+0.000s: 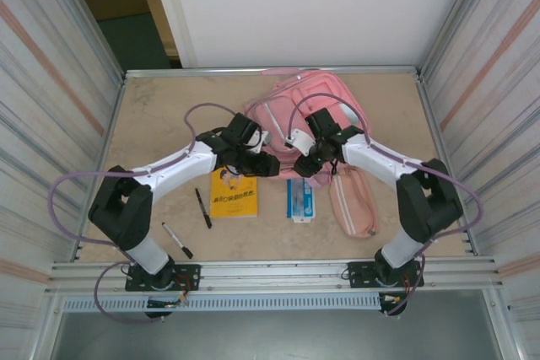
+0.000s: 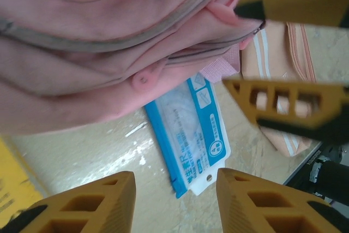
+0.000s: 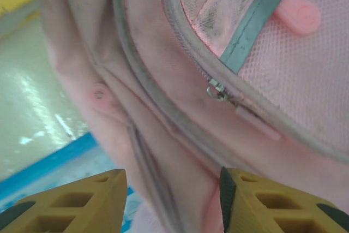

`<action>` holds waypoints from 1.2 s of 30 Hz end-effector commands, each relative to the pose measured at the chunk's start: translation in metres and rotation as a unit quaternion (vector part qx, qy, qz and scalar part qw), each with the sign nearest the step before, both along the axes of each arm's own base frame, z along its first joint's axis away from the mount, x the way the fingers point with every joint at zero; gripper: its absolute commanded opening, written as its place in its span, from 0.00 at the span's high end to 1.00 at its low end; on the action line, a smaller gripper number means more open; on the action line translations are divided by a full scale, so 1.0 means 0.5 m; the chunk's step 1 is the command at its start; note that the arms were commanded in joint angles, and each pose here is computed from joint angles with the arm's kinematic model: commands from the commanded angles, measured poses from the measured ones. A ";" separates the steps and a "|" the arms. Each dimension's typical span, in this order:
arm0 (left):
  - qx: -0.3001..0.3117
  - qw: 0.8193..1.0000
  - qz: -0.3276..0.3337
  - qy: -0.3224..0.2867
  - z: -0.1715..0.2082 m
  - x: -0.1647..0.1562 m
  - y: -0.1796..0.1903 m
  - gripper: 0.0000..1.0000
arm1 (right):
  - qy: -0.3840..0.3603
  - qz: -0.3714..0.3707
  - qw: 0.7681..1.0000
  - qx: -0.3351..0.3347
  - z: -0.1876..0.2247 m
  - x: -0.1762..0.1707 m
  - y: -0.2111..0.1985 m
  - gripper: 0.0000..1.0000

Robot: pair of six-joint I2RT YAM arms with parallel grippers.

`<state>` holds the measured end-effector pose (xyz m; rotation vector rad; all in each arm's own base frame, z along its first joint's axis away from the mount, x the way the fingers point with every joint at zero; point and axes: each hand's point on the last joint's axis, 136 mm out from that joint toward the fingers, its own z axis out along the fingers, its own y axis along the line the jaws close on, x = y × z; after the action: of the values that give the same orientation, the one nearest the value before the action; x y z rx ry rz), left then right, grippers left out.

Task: Pack books, pencil case, and school supplies into a backpack

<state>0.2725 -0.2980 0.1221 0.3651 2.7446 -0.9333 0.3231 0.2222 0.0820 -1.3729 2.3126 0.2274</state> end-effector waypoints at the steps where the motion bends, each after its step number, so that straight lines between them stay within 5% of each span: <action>1: -0.028 1.000 -0.006 0.002 0.019 -0.019 0.005 0.56 | -0.004 0.091 0.994 -0.064 -0.044 0.006 -0.012 0.55; 7: -0.049 0.999 -0.017 -0.005 0.035 -0.030 -0.003 0.56 | 0.012 0.125 0.990 -0.059 -0.071 -0.001 -0.002 0.78; 12: -0.069 0.997 -0.033 -0.022 0.051 -0.026 -0.018 0.55 | -0.030 0.118 0.992 -0.005 -0.017 0.002 0.012 0.99; 22: -0.071 0.992 -0.071 -0.081 0.064 0.001 -0.068 0.52 | -0.104 0.065 0.973 0.195 0.162 0.021 0.008 1.00; 28: -0.071 0.983 -0.102 -0.133 0.082 0.026 -0.101 0.51 | -0.087 0.064 0.972 0.210 0.164 0.011 0.011 1.00; 36: 0.010 0.975 -0.108 -0.194 0.037 0.046 -0.120 0.52 | -0.065 0.042 0.962 0.260 0.188 0.007 0.026 1.00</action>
<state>0.2818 -0.3606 0.1449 0.7624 2.4354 -0.9315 0.3280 0.2205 0.1433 -1.2244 2.0001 0.5752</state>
